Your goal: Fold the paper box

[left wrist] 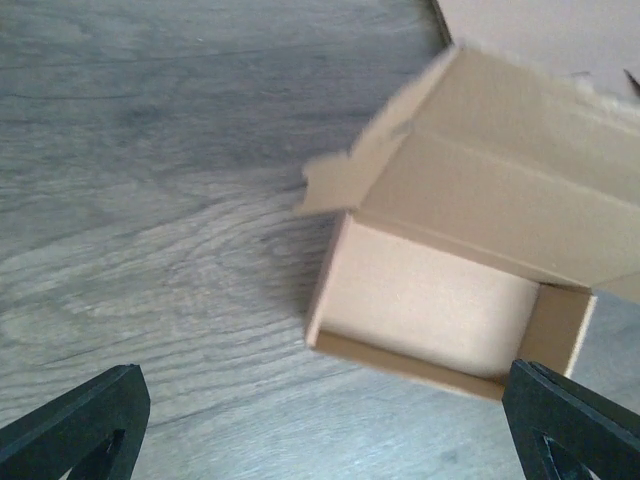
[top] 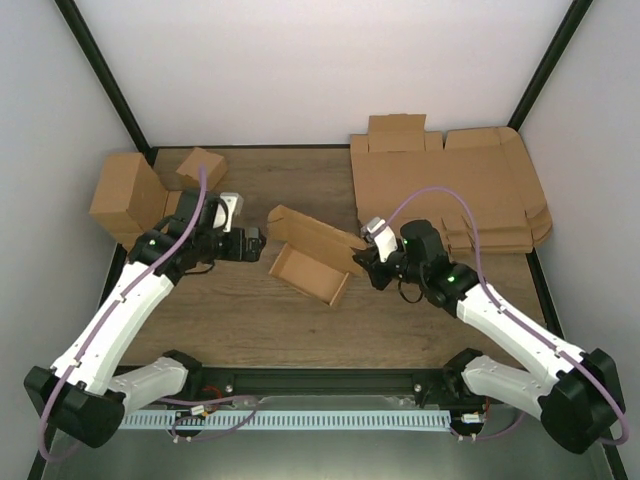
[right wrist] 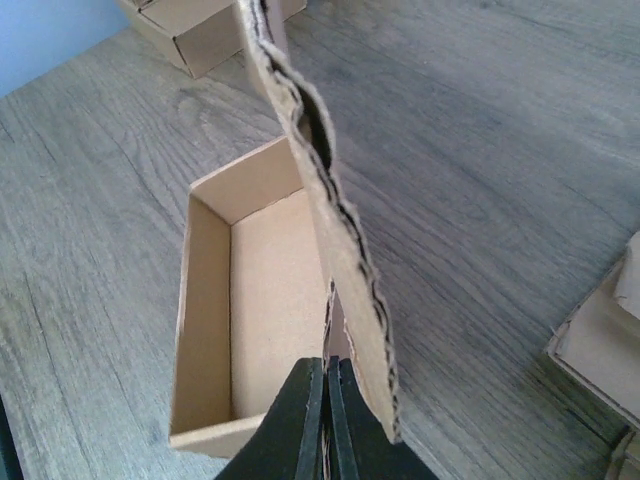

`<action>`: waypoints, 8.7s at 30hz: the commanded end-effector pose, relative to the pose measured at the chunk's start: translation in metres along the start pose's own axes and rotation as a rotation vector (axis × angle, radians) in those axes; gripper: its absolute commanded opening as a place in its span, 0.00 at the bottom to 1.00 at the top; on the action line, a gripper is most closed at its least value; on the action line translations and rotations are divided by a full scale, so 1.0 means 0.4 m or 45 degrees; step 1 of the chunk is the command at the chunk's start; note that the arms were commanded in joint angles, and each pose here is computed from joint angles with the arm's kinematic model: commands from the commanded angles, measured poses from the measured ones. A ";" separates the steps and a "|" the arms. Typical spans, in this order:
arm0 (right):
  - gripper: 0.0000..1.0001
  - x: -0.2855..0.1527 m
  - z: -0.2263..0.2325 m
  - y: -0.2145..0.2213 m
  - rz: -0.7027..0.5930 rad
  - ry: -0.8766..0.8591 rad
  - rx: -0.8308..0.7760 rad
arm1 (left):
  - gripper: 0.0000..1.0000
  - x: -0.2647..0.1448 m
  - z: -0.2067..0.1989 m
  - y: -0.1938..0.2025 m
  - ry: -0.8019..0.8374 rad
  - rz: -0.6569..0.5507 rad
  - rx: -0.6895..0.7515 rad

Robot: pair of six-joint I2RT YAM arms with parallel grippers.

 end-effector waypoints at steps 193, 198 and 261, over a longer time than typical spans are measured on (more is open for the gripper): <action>0.06 0.318 0.022 0.008 -0.095 0.228 -0.072 | 0.09 0.226 -0.158 0.052 0.221 0.259 0.523; 0.14 0.304 0.036 -0.002 -0.096 0.196 -0.107 | 0.05 0.235 -0.160 0.063 0.230 0.274 0.519; 0.01 0.170 0.116 0.174 0.090 -0.227 0.297 | 0.04 0.247 -0.271 0.089 0.590 0.235 0.287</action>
Point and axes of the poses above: each gripper's point midway between its finger pads, its own x axis out along the fingers, its own z axis along the line the jaws close on, y = z × x, the point moved 4 cm from there along -x, back along the fingers, and after that the axes turned 14 degrees about x, right-handed, at the moved point
